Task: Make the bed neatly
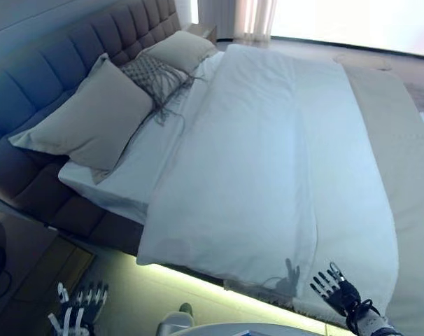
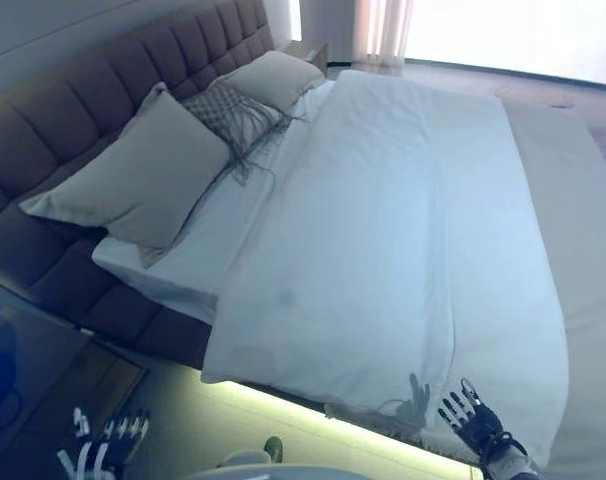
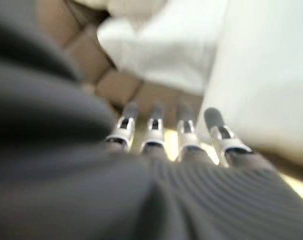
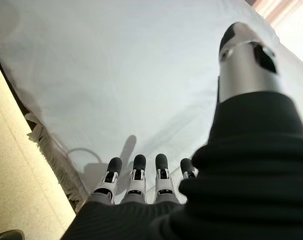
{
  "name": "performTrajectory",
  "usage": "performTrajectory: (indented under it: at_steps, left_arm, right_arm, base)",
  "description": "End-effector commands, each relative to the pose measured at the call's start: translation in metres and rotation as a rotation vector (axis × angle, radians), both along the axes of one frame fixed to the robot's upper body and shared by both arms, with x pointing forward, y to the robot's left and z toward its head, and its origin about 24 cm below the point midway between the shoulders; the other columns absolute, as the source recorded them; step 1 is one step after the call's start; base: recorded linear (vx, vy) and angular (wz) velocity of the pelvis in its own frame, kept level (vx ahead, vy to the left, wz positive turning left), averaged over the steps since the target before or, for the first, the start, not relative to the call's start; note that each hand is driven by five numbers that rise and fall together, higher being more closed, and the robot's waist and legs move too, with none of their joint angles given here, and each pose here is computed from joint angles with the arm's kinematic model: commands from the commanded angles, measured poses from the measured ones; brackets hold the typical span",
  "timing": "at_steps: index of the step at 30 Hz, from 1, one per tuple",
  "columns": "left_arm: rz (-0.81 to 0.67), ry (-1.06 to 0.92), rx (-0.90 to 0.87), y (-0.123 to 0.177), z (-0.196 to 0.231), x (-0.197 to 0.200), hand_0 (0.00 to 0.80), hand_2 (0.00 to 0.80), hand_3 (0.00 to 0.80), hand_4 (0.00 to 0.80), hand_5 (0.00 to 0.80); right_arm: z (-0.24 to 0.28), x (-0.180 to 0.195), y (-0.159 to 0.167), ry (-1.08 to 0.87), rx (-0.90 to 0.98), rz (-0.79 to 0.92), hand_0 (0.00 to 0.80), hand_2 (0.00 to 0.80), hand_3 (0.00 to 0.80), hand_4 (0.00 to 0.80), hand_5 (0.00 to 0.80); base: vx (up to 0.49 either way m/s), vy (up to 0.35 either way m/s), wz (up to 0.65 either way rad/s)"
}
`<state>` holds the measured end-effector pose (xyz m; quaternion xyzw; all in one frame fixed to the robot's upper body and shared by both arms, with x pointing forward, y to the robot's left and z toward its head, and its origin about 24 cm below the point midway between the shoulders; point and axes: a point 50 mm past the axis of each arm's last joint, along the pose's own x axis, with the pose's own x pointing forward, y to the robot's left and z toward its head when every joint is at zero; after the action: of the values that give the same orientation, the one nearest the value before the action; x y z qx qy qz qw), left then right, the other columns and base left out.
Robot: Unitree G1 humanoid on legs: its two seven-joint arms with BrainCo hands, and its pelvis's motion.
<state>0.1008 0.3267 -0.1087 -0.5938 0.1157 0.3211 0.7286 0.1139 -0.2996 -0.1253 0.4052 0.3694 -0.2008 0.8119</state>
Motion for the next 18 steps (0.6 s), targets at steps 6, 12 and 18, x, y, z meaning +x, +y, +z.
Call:
performTrajectory:
  at_steps: [6, 12, 18]
  left_arm:
    - [-0.169, -0.364, 0.045, -0.024, 0.023, 0.055, 0.000, 0.000, 0.000, 0.000, 0.000]
    - [-0.383, -0.441, 0.135, -0.037, 0.034, 0.069, 0.000, 0.000, 0.000, 0.000, 0.000]
    - [-0.734, -0.342, 0.413, -0.039, 0.036, 0.065, 0.000, 0.000, 0.000, 0.000, 0.000]
  right_arm:
    - [0.007, 0.017, -0.004, -0.055, -0.013, -0.039, 0.000, 0.000, 0.000, 0.000, 0.000]
    - [0.004, 0.016, 0.002, -0.053, -0.012, -0.021, 0.000, 0.000, 0.000, 0.000, 0.000]
    - [0.006, 0.019, 0.009, -0.101, -0.011, 0.046, 0.000, 0.000, 0.000, 0.000, 0.000]
  base:
    - [0.036, -0.014, 0.01]
    - [0.011, 0.005, 0.00]
    - [-0.001, -0.001, -0.04]
